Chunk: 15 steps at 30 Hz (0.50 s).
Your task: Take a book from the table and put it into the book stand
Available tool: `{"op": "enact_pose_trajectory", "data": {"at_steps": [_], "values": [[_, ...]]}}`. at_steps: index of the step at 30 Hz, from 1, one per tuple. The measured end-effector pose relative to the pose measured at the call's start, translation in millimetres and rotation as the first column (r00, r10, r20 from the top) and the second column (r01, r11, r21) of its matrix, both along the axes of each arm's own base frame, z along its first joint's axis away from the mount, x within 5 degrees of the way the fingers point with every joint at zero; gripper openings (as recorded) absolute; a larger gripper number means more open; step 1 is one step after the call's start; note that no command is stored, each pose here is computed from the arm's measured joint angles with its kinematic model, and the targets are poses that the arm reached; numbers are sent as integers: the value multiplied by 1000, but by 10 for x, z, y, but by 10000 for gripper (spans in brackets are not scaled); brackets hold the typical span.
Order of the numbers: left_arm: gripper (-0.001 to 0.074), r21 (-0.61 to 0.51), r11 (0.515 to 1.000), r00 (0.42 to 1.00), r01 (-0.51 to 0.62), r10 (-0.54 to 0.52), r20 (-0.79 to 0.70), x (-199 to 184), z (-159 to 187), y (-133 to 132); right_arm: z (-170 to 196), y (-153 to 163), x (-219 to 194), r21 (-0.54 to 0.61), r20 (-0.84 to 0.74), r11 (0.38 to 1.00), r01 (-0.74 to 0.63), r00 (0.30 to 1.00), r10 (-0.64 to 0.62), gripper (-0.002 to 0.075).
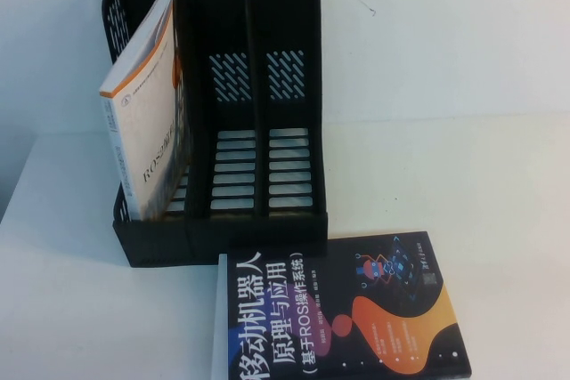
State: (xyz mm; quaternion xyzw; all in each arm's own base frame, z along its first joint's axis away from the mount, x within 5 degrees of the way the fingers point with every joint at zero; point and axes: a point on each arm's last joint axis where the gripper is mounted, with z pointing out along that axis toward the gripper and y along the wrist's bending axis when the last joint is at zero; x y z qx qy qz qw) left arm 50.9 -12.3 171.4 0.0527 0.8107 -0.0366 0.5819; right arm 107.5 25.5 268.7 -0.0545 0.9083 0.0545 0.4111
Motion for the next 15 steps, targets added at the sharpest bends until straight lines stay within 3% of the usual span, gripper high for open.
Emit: {"op": "enact_pose_trajectory", "data": {"at_steps": [7,15], "values": [[-1,126,987,995,99,-102,14,-9,0,-22,-1,0,-1,1,-2,1000,1,1000,-1,-1],[-1,148,985,996,87,-91,22,-3,0,-6,-1,0,-1,1,-2,1000,1,1000,-1,-1]]}}
